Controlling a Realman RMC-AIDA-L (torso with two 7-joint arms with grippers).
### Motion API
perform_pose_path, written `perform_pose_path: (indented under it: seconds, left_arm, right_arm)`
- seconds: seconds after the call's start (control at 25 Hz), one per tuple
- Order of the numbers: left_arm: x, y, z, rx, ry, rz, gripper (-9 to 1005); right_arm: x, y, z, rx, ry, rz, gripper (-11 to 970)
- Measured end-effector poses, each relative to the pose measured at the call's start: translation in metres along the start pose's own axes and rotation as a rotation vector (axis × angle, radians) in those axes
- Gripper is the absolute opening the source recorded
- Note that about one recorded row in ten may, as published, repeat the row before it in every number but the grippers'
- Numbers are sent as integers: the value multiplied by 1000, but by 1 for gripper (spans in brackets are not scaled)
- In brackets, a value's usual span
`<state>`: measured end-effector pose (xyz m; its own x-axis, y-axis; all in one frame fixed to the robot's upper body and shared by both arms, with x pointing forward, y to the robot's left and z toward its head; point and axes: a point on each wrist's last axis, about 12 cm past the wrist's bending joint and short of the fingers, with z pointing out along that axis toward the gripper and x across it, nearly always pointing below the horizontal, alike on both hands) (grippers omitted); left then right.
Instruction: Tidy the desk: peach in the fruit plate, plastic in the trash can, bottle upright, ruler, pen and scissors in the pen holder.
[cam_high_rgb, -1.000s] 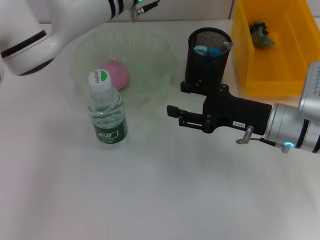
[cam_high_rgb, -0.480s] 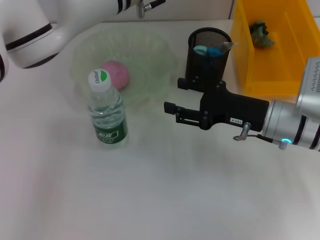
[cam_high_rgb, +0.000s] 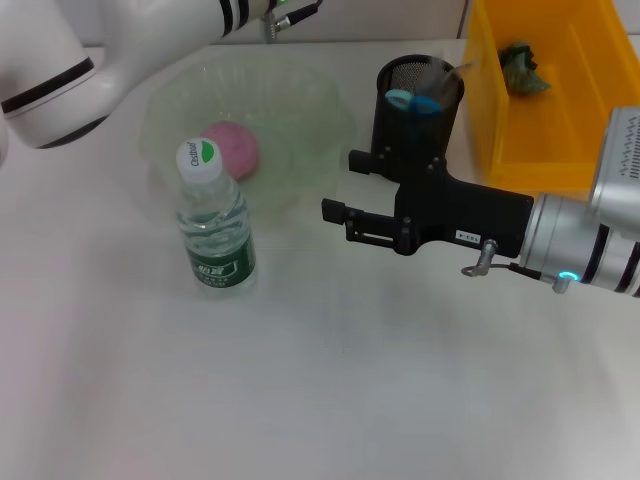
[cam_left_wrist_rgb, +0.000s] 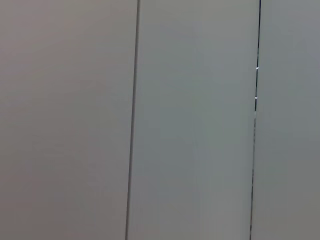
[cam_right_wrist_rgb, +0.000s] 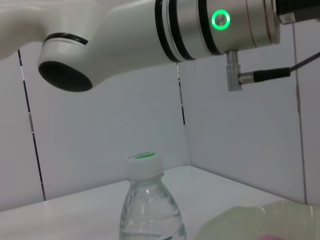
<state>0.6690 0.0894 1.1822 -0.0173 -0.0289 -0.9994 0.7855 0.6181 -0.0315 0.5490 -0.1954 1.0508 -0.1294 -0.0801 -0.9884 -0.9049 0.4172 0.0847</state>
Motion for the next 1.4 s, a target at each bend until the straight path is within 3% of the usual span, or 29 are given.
perform_pose_path:
  seconds: [0.12,0.44,0.56,0.64,0.68,0.76,0.8,0.84,0.88,0.92,0.96,1.0,1.04,1.12,1.16,1.2,1.32,1.4]
  left_arm:
    - [1,0,-1,-2,-1,-1,395]
    - [-1,-3,-16,38,-67,-31,492]
    - [-5,-8,-50,126,-194,-69,498]
    - [-5,-9,-59,138,-220,-74,503]
    - [-4,-8,-88,156,-288,-91,505]
    - [-1,-5,-118,165,-343,-108,509]
    - [-1,-5,-118,165,-343,-108,512]
    - [2,-3,-139,171,-377,-119,514]
    - [2,-3,-139,171,-377,-119,516]
    - [10,4,-189,175,-420,-139,518]
    - [17,6,-218,181,-424,-144,521]
    - [17,6,-218,181,-424,-144,523]
    - [22,6,-235,189,-420,-145,525]
    - [22,6,-235,189,-420,-145,530]
    - [29,7,-260,192,-406,-147,532]
    - [56,0,-324,212,-289,-165,534]
    - [78,-16,-364,242,-157,-177,541]
    - [84,-22,-372,246,-124,-188,545]
  right_arm:
    - [-1,0,2,-4,-2,-2,733]
    - [-1,1,3,-7,-11,6,733]
    - [-2,3,3,-14,-21,14,733]
    - [-2,5,2,-23,-32,21,733]
    - [-3,6,2,-28,-39,24,733]
    - [-4,8,1,-41,-54,29,733]
    - [-5,9,1,-49,-63,34,733]
    - [-5,10,0,-56,-68,39,733]
    - [-6,11,1,-66,-76,45,733]
    - [-8,12,1,-80,-82,53,733]
    - [-9,13,2,-97,-89,62,733]
    - [-11,14,2,-116,-92,66,733]
    - [-13,16,3,-141,-91,74,733]
    - [-17,18,4,-206,-78,80,733]
    - [-20,19,4,-243,-68,80,733]
    - [-23,20,3,-282,-55,84,733]
    - [-30,22,-1,-393,-8,78,733]
    - [-34,24,-4,-451,16,67,733]
